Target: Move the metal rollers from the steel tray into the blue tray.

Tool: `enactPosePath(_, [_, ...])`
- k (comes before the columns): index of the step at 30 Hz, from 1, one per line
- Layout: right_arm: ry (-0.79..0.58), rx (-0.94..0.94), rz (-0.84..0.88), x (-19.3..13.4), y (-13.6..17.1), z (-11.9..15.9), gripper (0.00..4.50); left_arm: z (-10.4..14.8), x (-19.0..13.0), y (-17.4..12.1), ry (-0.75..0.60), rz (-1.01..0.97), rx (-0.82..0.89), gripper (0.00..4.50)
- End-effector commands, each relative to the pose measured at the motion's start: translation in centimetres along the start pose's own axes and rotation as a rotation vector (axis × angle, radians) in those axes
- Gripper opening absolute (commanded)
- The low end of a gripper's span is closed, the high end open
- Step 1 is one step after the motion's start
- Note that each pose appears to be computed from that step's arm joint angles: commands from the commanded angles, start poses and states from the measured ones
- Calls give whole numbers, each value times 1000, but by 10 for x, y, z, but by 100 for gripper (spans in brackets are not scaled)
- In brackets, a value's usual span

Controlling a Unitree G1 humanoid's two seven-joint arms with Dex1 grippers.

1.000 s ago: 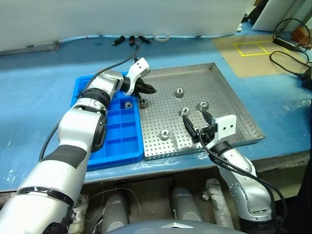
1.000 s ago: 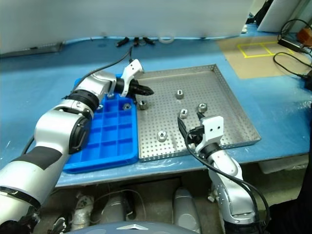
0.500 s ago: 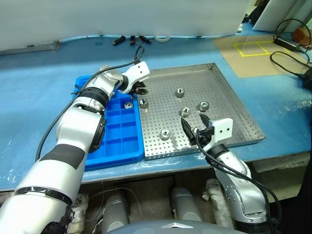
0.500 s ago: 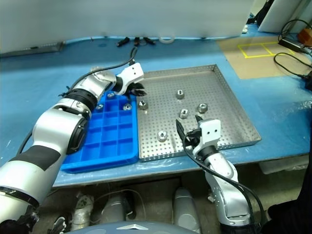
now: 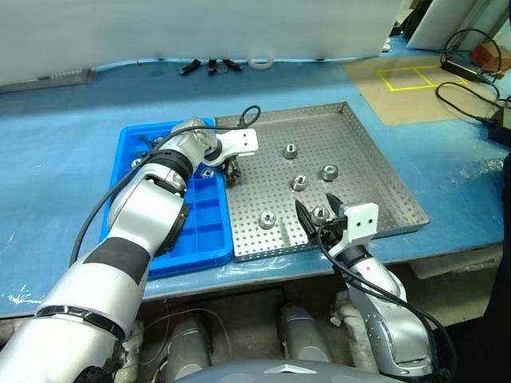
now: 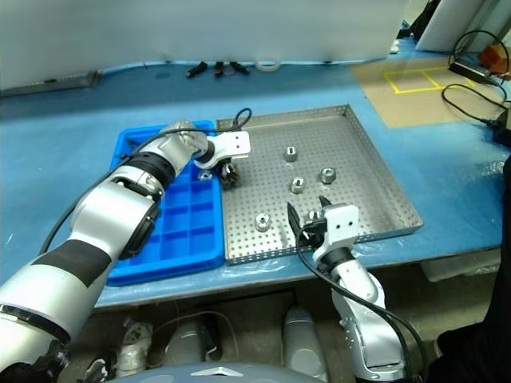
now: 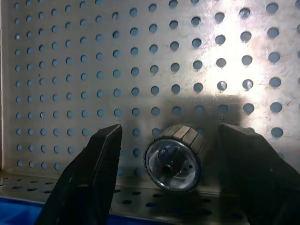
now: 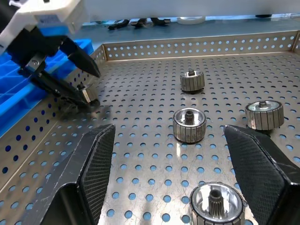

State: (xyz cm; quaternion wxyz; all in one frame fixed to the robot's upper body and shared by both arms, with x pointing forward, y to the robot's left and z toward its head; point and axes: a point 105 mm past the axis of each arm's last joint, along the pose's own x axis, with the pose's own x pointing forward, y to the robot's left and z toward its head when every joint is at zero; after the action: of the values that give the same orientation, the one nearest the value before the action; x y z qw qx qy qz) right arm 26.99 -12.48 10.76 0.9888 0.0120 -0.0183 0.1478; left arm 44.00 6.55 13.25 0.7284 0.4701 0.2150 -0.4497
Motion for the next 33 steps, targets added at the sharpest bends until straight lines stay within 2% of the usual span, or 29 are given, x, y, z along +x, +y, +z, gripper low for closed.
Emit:
enactPosePath(1, [-47,-9,-12,-3,0,10,391,-15,2,0,82,25,5,344])
enactPosePath(4, [-45,-10,-22,-4,-2,8,391,-26,6,-7,128,9,22,344])
enactPosePath(12, [-39,-11,-33,-7,-4,2,391,-27,10,-13,135,-20,14,344])
enactPosePath(15, [-40,-12,-34,-6,-3,1,391,-27,10,-14,130,-27,7,282])
enactPosePath(17, [-41,-12,-36,-5,-3,1,391,-29,11,-14,136,-20,10,221])
enactPosePath(20, [-42,-12,-39,-5,-4,0,391,-31,10,-15,140,-32,3,221])
enactPosePath(24, [-45,-13,-38,-3,-3,2,391,-32,9,-14,141,-31,6,142])
enactPosePath(30, [-52,-12,-41,-2,-3,5,391,-34,4,-15,130,-66,2,142])
enactPosePath(33, [-53,-12,-43,-1,-3,6,391,-35,1,-13,125,-76,3,94])
